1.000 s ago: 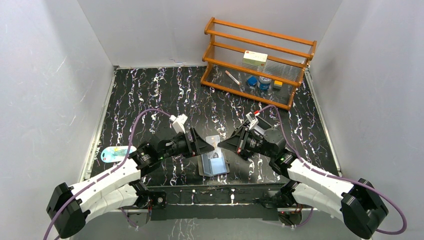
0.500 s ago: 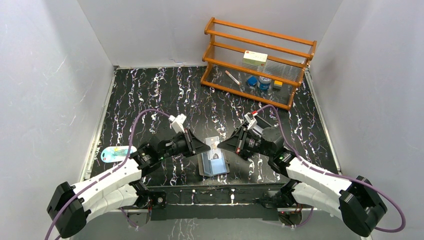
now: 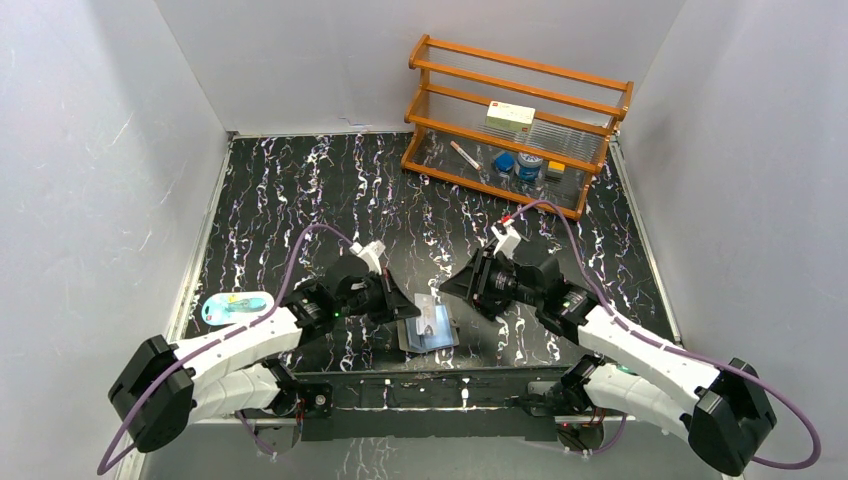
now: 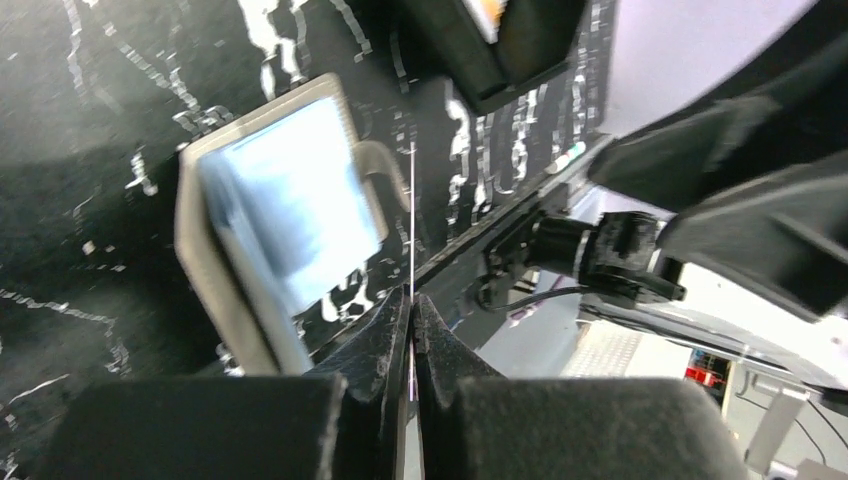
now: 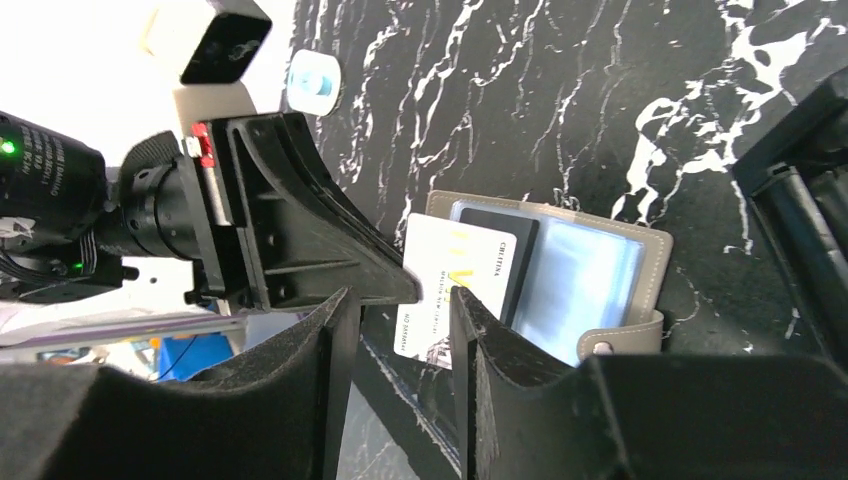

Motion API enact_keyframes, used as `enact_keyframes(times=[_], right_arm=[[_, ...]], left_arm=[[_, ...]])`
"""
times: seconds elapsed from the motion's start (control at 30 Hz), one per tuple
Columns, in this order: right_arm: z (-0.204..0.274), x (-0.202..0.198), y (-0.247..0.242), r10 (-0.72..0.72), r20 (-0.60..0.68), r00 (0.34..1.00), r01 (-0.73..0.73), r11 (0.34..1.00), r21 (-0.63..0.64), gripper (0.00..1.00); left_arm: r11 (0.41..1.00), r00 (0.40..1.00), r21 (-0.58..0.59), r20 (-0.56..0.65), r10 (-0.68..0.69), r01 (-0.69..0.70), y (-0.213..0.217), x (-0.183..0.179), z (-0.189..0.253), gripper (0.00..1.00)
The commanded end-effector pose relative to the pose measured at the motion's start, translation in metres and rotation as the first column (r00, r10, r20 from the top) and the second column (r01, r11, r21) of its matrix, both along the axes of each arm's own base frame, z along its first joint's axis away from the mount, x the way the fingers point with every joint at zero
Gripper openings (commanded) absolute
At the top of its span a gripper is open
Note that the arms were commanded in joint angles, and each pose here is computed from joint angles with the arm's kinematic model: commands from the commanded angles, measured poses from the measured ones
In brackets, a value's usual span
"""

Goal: Put the credit cards into the card holder
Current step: Pick up the credit card from the storage box, then insert the credit card into the card holder.

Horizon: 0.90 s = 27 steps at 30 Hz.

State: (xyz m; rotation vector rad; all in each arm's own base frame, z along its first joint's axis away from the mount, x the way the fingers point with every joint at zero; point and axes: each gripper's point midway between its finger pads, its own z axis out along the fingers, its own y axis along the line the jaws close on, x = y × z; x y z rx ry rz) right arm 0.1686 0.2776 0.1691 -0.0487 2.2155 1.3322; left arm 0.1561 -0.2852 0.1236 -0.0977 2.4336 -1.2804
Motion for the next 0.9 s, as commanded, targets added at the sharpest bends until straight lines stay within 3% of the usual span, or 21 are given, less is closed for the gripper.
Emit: enact_keyframes(times=[0.0,0.27,0.5,0.67,0.87], right_arm=[[-0.006,0.006,-0.006,-0.027,0.021,0.999,0.029,0.993,-0.111,0.46],[-0.054,-0.004,0.009,0.067,0.003,0.998,-0.062,0.932,-0.356,0.46],[-0.100,-0.010,0.011,0.131,-0.015,0.991,-0.113,0.787,-0.606,0.45],[-0.119,-0.015,0.005,0.128,-0.018,0.992,-0.108,0.746,-0.657,0.37],[-0.130,-0.019,-0.010,0.084,-0.019,0.996,-0.075,0.744,-0.664,0.26]], left_arm=[[0.996,0.999,0.089,-0.052,-0.002,0.007,0.011,-0.008,-0.018,0.00],[0.978,0.994,0.209,-0.102,0.038,-0.016,0.036,-0.019,-0.064,0.00],[0.953,0.990,0.300,-0.118,0.074,-0.035,0.049,-0.019,-0.086,0.00],[0.961,0.990,0.277,-0.125,0.067,-0.030,0.048,-0.022,-0.094,0.00],[0.967,0.989,0.250,-0.125,0.080,-0.047,0.048,-0.023,-0.090,0.00]])
